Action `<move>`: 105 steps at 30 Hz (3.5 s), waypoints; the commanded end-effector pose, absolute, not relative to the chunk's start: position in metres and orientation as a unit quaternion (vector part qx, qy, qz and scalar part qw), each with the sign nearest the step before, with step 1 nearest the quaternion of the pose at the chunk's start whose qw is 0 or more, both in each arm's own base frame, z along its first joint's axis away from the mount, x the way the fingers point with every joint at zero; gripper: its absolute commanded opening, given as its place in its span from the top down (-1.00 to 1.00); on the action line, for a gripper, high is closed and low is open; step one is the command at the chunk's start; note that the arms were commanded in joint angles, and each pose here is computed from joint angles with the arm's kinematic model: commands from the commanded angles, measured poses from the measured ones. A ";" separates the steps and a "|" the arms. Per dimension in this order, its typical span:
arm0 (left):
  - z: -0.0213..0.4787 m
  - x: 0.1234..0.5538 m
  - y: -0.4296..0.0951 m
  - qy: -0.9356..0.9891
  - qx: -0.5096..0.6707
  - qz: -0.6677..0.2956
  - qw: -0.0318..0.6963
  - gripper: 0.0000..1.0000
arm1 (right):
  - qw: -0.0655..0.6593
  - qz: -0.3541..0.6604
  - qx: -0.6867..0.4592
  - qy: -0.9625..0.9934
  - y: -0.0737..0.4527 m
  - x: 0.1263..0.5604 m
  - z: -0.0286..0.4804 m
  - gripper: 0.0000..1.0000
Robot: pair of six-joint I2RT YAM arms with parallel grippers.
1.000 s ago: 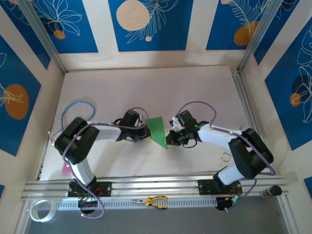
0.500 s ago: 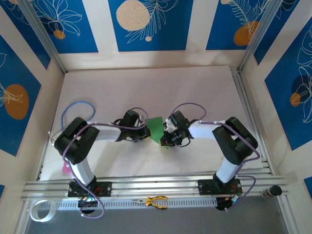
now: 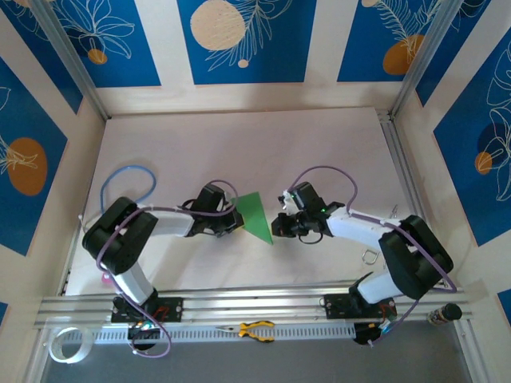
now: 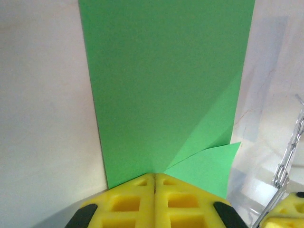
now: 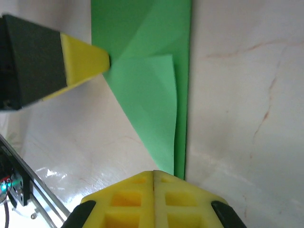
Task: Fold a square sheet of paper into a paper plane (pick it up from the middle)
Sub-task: Third fold the triangle at the center of the table, then fourth fold the wing at the center of the table.
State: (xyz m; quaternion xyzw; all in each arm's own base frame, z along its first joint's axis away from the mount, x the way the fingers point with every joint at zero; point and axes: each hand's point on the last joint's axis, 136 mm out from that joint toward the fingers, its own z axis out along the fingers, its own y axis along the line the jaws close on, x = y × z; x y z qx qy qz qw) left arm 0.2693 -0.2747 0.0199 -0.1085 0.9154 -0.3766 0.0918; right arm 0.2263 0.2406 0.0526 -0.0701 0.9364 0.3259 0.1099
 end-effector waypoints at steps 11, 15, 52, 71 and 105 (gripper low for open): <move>0.036 0.257 -0.271 0.918 -0.122 -0.354 0.127 0.80 | 0.084 0.349 -0.022 0.933 0.246 0.237 0.050 0.81; 0.050 0.262 -0.267 0.929 -0.088 -0.328 0.148 0.62 | 0.077 0.335 -0.023 0.939 0.248 0.239 0.046 0.79; 0.058 0.279 -0.256 0.901 -0.092 -0.409 0.115 0.17 | 0.076 0.342 -0.058 0.935 0.275 0.265 0.043 0.67; 0.048 0.273 -0.245 0.909 -0.112 -0.385 0.109 0.14 | 0.105 0.348 -0.074 0.928 0.272 0.265 0.050 0.91; 0.059 0.304 -0.281 0.859 -0.132 -0.486 0.090 0.03 | 0.131 0.491 -0.039 0.861 0.254 0.278 0.096 1.00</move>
